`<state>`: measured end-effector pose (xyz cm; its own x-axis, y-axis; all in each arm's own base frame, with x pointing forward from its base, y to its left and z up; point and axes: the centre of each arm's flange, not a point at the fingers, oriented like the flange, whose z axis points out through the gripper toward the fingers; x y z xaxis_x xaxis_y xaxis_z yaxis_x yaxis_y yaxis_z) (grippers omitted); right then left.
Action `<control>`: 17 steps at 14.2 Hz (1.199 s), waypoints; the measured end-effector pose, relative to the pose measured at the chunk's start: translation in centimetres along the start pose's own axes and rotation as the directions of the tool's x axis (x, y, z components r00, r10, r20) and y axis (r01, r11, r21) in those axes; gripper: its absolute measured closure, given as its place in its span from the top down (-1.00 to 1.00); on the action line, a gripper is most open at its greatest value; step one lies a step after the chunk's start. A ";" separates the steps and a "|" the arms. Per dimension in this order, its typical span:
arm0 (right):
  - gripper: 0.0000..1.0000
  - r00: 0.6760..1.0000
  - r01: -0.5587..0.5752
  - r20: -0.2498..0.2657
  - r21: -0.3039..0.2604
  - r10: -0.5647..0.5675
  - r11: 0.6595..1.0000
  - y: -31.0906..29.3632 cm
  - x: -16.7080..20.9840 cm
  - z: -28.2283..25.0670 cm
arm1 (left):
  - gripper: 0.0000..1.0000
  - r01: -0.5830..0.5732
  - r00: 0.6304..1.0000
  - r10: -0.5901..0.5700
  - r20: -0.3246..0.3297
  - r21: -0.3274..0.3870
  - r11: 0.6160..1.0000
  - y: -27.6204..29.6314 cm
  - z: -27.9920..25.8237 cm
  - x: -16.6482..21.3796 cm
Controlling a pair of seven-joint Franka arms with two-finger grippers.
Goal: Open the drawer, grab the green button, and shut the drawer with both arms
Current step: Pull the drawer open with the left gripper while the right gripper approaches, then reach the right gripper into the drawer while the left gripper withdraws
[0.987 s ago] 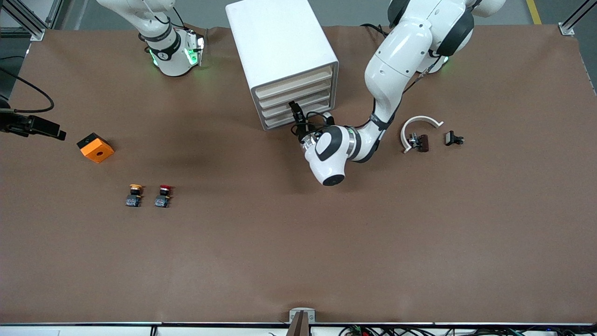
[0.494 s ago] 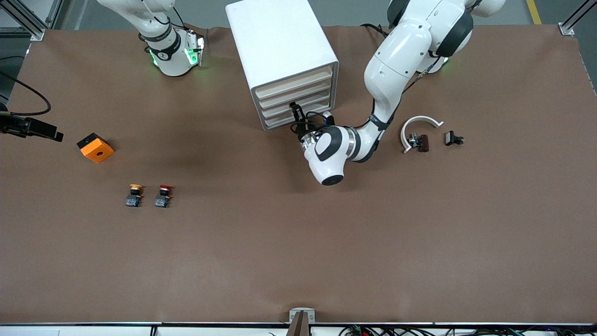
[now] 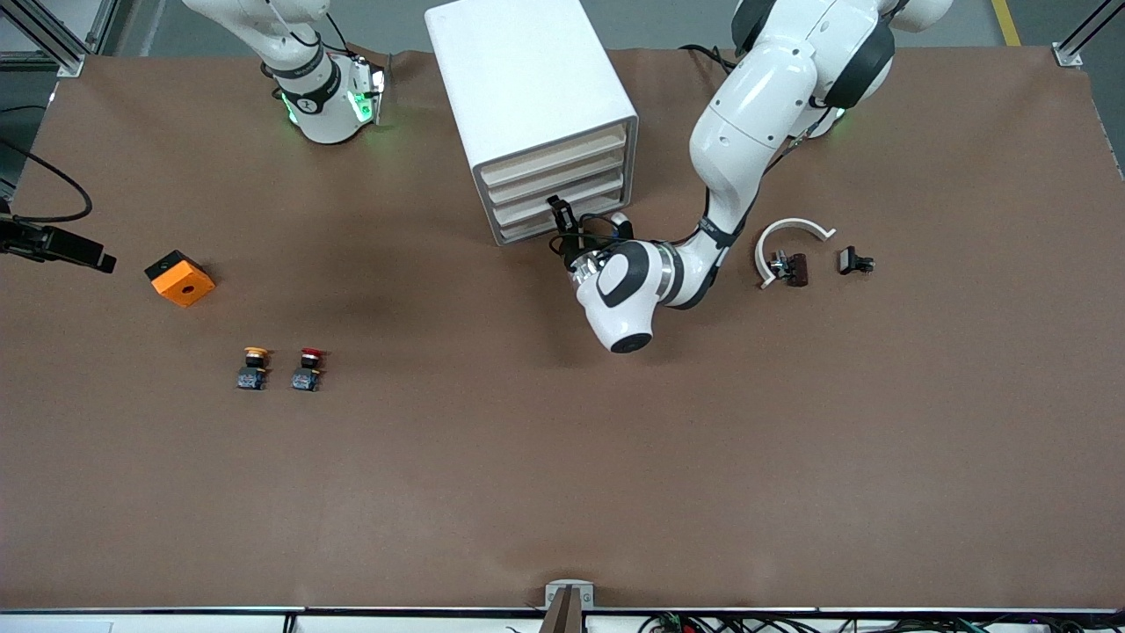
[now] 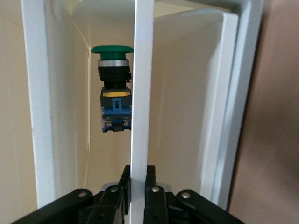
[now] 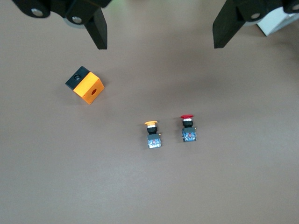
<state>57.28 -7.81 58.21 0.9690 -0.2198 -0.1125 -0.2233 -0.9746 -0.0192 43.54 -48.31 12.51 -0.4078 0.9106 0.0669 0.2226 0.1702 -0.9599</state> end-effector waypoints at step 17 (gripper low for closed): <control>1.00 0.913 -0.409 -0.019 -0.050 0.409 0.911 -24.4 -7.6 1.3 | -0.13 -0.050 0.963 0.082 0.258 -0.130 0.990 1.0 -14.6 2.3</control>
<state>55.26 17.72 58.25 0.7951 -0.5996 -0.0916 -0.5945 -0.8003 0.0781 55.80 -40.58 15.64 -0.6024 0.7937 -0.0848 0.3561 0.1722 -0.9184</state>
